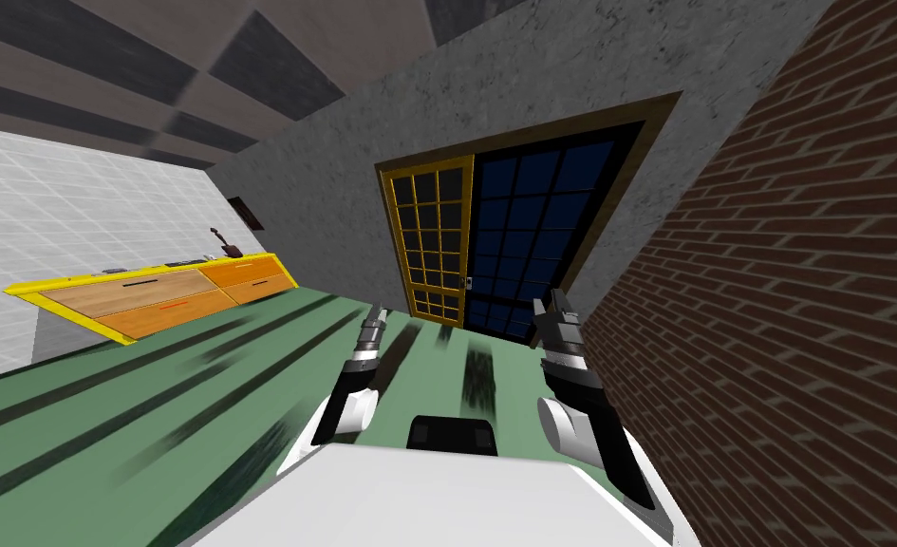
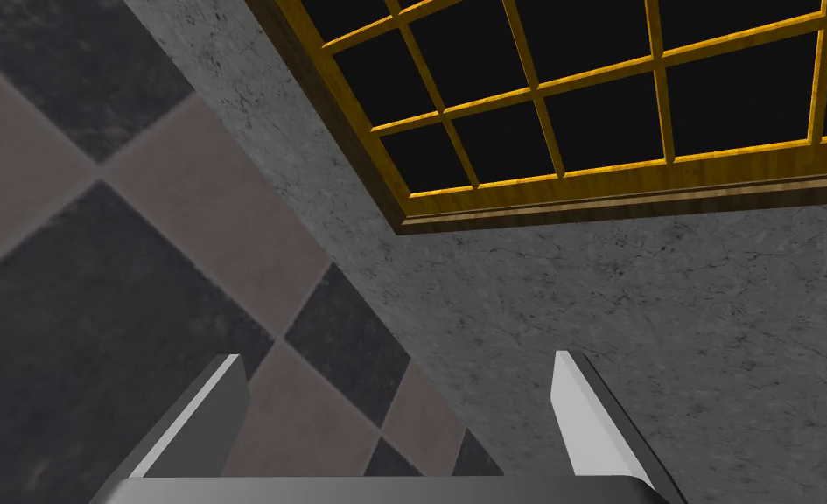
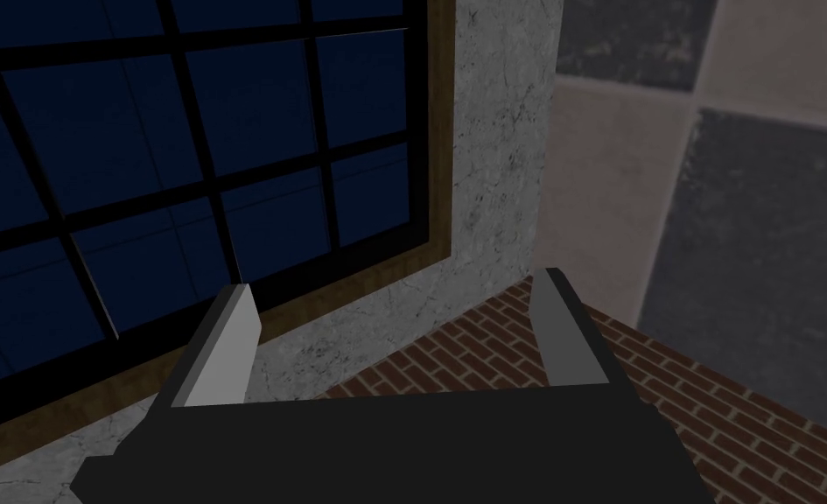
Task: Pull the door open
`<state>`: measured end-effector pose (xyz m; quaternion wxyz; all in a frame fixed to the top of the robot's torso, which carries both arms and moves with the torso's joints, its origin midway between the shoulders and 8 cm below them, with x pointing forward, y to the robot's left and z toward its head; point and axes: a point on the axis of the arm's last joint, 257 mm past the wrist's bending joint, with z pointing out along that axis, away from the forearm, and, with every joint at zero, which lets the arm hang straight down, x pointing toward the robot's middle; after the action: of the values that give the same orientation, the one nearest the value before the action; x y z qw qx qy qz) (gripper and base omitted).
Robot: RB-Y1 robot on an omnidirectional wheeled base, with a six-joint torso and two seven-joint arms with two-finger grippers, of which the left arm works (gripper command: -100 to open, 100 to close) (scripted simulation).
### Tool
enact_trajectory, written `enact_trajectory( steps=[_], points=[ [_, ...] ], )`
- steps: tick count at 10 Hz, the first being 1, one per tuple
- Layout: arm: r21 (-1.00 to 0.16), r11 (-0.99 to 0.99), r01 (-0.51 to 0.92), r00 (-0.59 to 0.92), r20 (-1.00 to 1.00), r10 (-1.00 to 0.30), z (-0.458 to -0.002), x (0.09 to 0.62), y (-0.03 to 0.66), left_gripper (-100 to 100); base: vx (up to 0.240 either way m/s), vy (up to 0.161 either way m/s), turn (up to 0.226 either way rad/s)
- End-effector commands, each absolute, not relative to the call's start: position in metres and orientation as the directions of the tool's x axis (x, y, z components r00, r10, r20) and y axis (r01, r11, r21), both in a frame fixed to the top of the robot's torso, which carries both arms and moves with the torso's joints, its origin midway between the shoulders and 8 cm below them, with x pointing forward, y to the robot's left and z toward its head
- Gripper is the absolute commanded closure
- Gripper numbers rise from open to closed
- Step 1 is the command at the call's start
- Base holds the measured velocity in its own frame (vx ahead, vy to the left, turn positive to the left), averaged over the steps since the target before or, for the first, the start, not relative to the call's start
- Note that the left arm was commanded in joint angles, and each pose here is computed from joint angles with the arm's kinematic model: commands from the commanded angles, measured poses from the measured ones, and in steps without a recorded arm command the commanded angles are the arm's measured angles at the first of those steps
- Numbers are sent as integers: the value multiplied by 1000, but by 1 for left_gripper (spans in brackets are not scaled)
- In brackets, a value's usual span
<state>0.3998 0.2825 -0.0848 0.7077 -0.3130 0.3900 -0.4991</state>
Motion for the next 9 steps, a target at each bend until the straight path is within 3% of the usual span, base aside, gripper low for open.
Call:
enact_trajectory(
  steps=[1,9],
  points=[
    [-826,348,442,209,-282,-936,-94,402,283,-100,100,-60,-28],
    [-768,545,337,245,-488,-838,-144,413,284,-100,100,-60,-30]
  ],
)
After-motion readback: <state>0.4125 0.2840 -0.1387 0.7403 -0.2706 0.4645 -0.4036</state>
